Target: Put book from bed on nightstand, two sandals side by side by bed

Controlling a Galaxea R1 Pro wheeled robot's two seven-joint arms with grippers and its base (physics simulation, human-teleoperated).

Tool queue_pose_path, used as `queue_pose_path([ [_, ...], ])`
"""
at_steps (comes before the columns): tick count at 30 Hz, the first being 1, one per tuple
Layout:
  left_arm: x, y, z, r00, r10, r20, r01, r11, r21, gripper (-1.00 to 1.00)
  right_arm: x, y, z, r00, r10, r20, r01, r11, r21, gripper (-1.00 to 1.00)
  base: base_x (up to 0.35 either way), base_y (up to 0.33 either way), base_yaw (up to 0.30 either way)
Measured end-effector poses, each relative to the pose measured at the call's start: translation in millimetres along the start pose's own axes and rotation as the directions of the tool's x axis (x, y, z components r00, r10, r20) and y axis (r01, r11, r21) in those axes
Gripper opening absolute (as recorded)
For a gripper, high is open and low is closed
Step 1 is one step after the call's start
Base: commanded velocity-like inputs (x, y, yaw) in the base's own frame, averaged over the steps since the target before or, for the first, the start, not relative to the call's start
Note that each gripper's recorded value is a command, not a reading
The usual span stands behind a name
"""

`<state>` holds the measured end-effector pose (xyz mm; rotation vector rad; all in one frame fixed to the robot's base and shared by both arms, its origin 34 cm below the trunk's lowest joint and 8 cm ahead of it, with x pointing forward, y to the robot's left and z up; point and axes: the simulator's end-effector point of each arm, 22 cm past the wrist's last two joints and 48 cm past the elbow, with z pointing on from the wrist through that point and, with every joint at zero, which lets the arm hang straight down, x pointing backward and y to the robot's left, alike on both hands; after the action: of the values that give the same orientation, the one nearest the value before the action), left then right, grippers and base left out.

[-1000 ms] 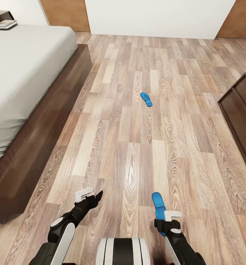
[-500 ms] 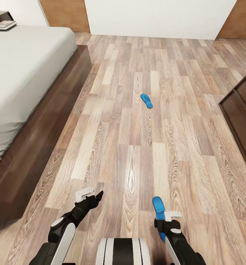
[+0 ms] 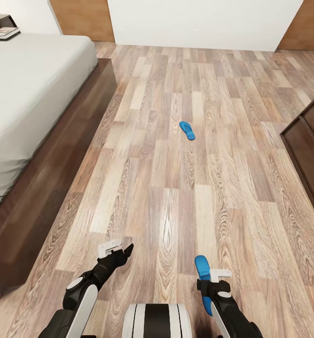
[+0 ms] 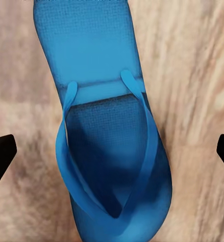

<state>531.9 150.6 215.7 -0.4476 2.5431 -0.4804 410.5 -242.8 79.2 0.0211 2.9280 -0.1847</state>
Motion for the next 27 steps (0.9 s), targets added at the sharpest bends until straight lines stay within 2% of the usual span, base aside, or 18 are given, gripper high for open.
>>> queue_pose_path([
  [8,0,0,0.0,1.000,0.000,0.000,0.000,1.000,0.000,1.00,0,0,0.0,1.000,0.000,0.000,0.000,1.000,0.001,1.00,0.002,-0.001,0.000],
  [22,25,15,12.6,0.999,-0.016,-0.052,0.014,1.000,-0.024,1.00,28,2,13.9,0.998,-0.007,-0.057,0.007,1.000,0.000,1.00,0.000,0.000,0.000],
  [27,25,15,12.7,0.999,-0.016,-0.052,0.014,1.000,-0.023,1.00,28,2,13.9,0.998,-0.007,-0.057,0.007,1.000,0.001,1.00,0.000,0.000,0.000],
])
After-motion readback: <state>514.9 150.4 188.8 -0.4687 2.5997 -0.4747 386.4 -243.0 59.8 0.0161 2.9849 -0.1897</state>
